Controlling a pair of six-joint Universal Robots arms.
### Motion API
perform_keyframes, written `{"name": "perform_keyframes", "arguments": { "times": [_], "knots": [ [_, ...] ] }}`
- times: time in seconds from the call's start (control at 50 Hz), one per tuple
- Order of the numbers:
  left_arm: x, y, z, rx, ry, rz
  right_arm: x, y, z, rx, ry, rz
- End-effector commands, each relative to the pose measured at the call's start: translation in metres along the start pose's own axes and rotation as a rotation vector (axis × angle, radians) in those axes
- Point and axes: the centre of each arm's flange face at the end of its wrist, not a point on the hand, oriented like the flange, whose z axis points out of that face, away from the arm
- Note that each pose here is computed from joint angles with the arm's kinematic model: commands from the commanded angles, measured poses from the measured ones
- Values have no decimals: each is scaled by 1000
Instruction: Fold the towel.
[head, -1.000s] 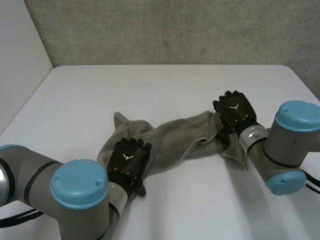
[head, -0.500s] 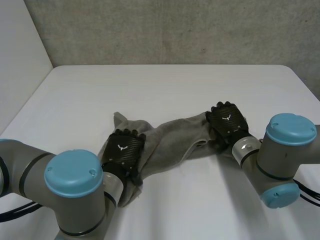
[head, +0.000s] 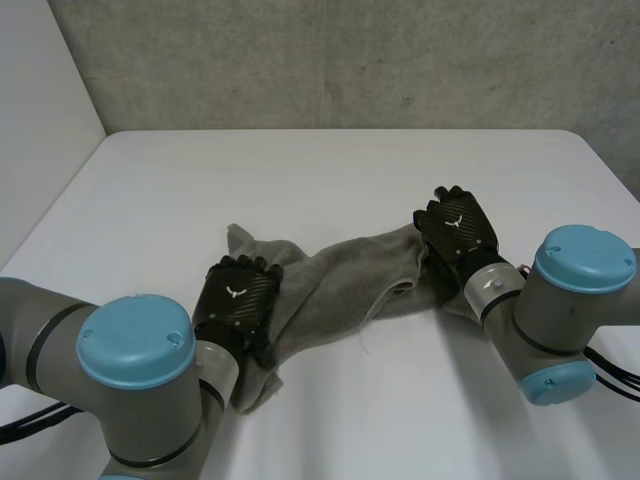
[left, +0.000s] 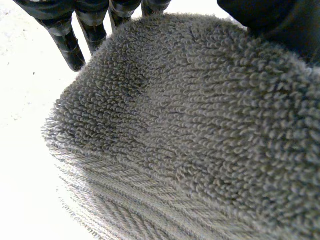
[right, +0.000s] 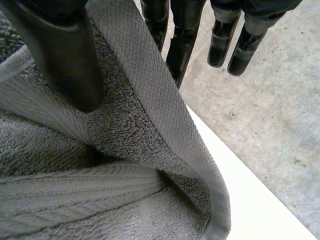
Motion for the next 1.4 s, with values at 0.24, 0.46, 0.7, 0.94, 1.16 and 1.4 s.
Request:
{"name": "perform_keyframes", "arguments": {
  "times": [0.24, 0.46, 0.7, 0.94, 1.16, 1.4],
  "knots": [
    [-2, -9, -18, 11, 6, -2, 29, -42, 8, 123, 47, 76],
    [18, -9, -32, 25, 74, 19, 95, -14, 24, 10, 216, 184],
    [29, 1, -35, 2, 107, 38, 106, 7, 28, -57, 239, 206],
    [36, 13, -39, -28, 104, 57, 123, 11, 29, -63, 274, 211],
    [32, 20, -38, -43, 58, 218, 119, 12, 28, -79, 255, 217],
    [21, 12, -34, -9, -17, 238, 116, 10, 28, -80, 245, 216]
  ]
}}
